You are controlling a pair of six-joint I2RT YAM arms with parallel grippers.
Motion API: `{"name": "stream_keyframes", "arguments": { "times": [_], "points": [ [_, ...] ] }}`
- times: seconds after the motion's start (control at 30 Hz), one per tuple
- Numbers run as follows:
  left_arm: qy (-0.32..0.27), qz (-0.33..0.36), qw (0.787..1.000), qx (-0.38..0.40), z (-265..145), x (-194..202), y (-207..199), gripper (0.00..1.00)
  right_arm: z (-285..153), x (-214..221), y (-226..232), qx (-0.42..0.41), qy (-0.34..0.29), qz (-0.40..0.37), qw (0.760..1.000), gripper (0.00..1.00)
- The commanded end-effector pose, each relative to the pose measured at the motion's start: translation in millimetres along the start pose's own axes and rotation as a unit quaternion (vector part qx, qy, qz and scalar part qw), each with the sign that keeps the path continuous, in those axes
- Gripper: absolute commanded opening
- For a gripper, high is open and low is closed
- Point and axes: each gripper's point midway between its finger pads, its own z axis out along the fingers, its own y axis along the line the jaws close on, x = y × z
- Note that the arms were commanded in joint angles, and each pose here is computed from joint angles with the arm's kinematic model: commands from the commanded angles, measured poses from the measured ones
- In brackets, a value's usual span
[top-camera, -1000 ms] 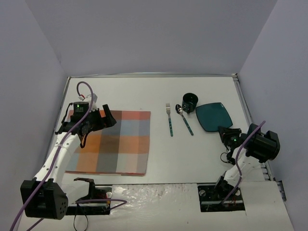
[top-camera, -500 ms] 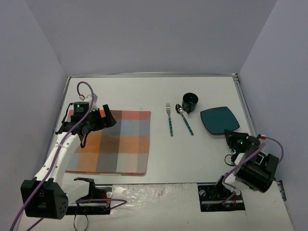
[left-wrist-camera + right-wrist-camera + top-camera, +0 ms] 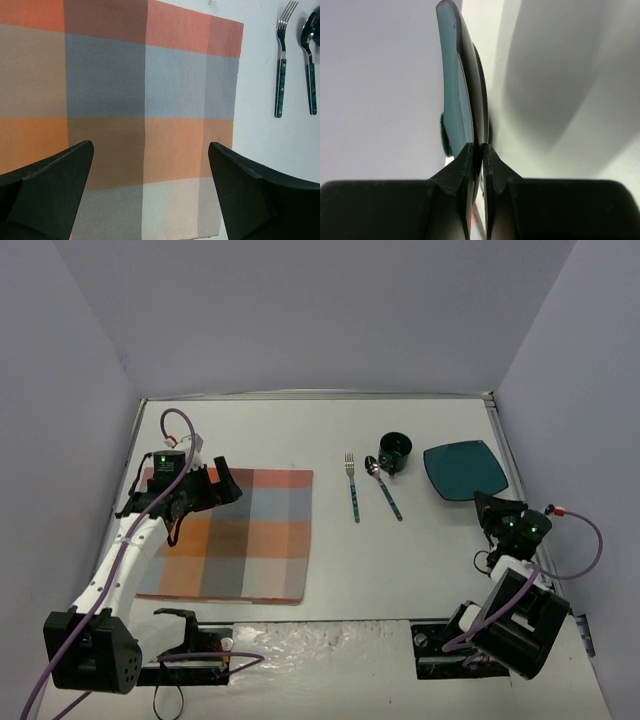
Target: Set the dinner table for one person
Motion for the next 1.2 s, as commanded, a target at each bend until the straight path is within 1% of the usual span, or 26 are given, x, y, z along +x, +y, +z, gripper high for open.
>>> {"name": "stream_keyframes", "arguments": {
  "times": [0.0,0.13,0.27,0.33,0.4,0.43,0.47,0.53,0.6,0.67,0.73,0.87,1.07,1.17],
  "points": [
    [-0.040,0.014,0.999,0.012,-5.6,-24.4,-8.3,0.97,-7.2,12.9,137.0,-0.223,0.045,-0.083,0.970,0.00],
    [-0.055,0.021,0.998,-0.004,-14.0,-33.9,-6.6,0.97,-7.3,47.6,174.7,-0.259,0.092,-0.109,0.955,0.00],
    [-0.069,0.023,0.997,-0.022,-24.5,-41.7,-4.2,0.97,-6.2,92.5,197.1,-0.272,0.151,-0.123,0.942,0.00],
    [-0.080,0.025,0.996,-0.032,-33.1,-46.4,-3.3,0.97,-6.9,121.1,205.1,-0.278,0.187,-0.130,0.933,0.00],
    [-0.085,0.027,0.995,-0.040,-41.8,-49.0,-3.4,0.97,-13.8,158.3,215.3,-0.292,0.233,-0.132,0.918,0.00],
    [-0.093,0.026,0.994,-0.048,-46.6,-52.4,-2.4,0.97,-11.9,167.8,215.3,-0.292,0.244,-0.129,0.916,0.00],
    [-0.091,0.027,0.994,-0.054,-51.4,-52.4,-2.3,0.97,-17.8,188.8,219.8,-0.300,0.267,-0.127,0.907,0.00],
    [-0.098,0.030,0.992,-0.071,-61.9,-56.3,0.3,0.97,-19.6,219.6,218.7,-0.300,0.302,-0.125,0.896,0.00],
    [-0.103,0.035,0.990,-0.089,-75.4,-59.3,2.5,0.97,-30.6,254.2,224.5,-0.312,0.336,-0.119,0.881,0.00],
    [-0.112,0.042,0.987,-0.105,-87.3,-62.7,5.6,0.97,-35.3,279.0,226.1,-0.314,0.358,-0.114,0.872,0.00],
    [-0.124,0.051,0.983,-0.125,-102.7,-64.9,10.6,0.97,-38.1,313.9,218.7,-0.305,0.389,-0.107,0.862,0.00],
    [-0.132,0.061,0.979,-0.146,-115.8,-65.7,16.3,0.97,-58.4,375.0,210.9,-0.309,0.439,-0.087,0.839,0.00],
    [-0.139,0.062,0.976,-0.153,-123.7,-64.6,18.6,0.97,-83.1,441.5,210.1,-0.333,0.475,-0.060,0.812,0.00],
    [-0.141,0.062,0.976,-0.154,-125.2,-63.9,19.3,0.97,-91.8,465.4,209.7,-0.347,0.481,-0.052,0.803,0.00]
  ]
}}
